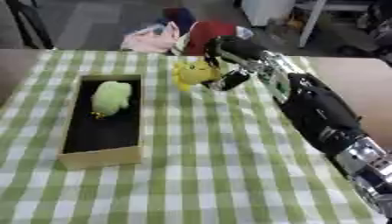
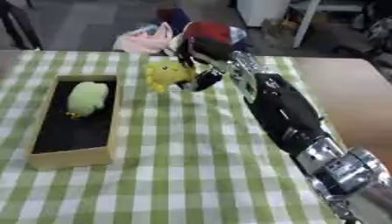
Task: Pick up objects on the table and place them in the box.
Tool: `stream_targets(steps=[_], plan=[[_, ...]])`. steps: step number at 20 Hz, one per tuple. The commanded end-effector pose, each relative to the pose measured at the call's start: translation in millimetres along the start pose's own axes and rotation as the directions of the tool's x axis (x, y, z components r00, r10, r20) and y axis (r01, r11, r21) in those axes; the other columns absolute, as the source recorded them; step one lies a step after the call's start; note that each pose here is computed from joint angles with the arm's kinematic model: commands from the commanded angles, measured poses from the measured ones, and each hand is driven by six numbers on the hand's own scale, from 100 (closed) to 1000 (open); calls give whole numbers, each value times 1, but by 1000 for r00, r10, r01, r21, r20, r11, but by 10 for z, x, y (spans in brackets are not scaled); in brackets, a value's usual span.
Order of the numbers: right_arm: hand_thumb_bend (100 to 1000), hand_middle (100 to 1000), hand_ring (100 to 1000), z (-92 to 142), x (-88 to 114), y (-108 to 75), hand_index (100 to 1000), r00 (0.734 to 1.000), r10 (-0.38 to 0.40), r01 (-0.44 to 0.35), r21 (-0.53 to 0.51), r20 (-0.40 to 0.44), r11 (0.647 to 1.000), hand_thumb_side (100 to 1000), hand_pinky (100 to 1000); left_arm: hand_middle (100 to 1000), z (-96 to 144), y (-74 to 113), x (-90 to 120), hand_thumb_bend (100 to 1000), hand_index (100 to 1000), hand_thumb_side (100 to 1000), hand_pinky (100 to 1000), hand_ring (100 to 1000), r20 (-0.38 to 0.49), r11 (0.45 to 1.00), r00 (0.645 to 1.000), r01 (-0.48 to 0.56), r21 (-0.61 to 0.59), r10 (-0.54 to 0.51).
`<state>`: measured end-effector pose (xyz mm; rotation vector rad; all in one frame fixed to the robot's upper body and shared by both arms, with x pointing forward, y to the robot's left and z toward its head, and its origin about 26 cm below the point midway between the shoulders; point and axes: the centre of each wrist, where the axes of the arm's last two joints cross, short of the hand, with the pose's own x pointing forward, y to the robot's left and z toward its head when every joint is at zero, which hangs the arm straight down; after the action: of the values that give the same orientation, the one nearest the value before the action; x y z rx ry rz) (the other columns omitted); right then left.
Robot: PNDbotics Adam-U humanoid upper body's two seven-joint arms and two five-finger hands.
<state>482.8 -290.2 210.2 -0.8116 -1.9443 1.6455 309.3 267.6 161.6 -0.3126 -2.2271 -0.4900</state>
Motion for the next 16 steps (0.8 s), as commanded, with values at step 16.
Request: stream_targets(steps=[16], plan=[[450, 415, 796, -762, 734, 230, 559, 954, 40, -85, 139, 297, 987, 491, 656, 649, -142, -26, 168, 100, 712, 863, 759, 677, 85, 999, 996, -18, -33, 21]])
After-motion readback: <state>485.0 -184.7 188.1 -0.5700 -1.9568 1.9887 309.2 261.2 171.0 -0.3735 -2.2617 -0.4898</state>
